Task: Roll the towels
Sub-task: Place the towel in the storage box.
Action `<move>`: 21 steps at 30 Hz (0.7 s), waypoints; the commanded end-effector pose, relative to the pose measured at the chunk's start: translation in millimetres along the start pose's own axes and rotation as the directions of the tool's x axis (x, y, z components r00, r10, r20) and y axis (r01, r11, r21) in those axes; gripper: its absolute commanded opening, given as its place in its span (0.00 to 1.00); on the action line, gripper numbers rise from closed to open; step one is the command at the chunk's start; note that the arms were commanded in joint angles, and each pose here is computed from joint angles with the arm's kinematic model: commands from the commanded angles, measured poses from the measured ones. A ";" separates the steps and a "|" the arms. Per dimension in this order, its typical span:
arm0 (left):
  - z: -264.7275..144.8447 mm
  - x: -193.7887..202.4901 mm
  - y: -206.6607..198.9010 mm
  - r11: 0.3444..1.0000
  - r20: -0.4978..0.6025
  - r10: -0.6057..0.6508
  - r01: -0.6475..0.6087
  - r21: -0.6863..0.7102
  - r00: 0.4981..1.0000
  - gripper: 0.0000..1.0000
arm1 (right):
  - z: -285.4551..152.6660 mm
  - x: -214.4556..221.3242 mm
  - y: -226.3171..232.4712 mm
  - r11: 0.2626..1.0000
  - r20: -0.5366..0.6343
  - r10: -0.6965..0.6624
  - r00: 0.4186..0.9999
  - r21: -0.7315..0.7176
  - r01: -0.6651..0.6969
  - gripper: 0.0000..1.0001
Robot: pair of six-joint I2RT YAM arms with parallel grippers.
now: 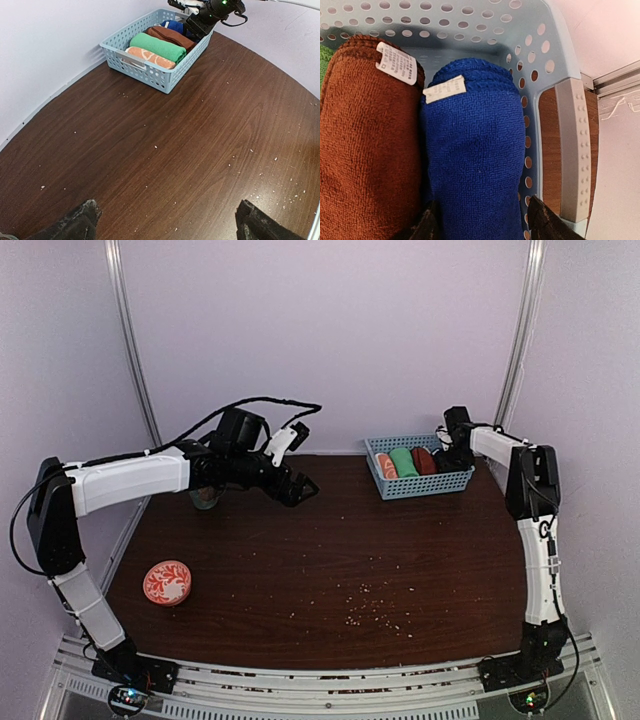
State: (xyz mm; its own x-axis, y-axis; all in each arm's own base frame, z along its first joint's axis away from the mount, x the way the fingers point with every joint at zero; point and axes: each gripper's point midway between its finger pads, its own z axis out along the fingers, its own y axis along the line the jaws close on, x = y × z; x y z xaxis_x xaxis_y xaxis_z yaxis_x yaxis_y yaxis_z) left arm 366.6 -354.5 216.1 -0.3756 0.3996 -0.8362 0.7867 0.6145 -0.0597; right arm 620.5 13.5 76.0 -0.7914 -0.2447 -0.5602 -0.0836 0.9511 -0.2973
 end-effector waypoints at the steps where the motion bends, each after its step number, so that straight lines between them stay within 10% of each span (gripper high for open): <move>1: 1.5 -8.0 -3.5 1.000 0.025 -0.001 0.001 0.020 1.000 0.98 | -26.0 -11.6 -18.5 1.000 0.028 0.021 0.999 0.011 -0.021 0.61; 21: 5.0 -4.8 -4.7 0.999 0.016 -0.009 0.009 0.031 1.000 0.98 | -49.9 -17.1 -15.0 0.995 0.063 0.061 0.996 -0.077 -0.056 0.62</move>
State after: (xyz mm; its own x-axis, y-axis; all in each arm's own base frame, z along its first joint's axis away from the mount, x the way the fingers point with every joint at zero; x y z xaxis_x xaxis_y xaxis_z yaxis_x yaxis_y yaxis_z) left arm 365.5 -356.0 214.4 -0.3782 0.4011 -0.8343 0.7917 0.6073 -0.0670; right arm 610.4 12.4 97.8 -0.7832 -0.2200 -0.5815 -0.0938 0.9664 -0.2393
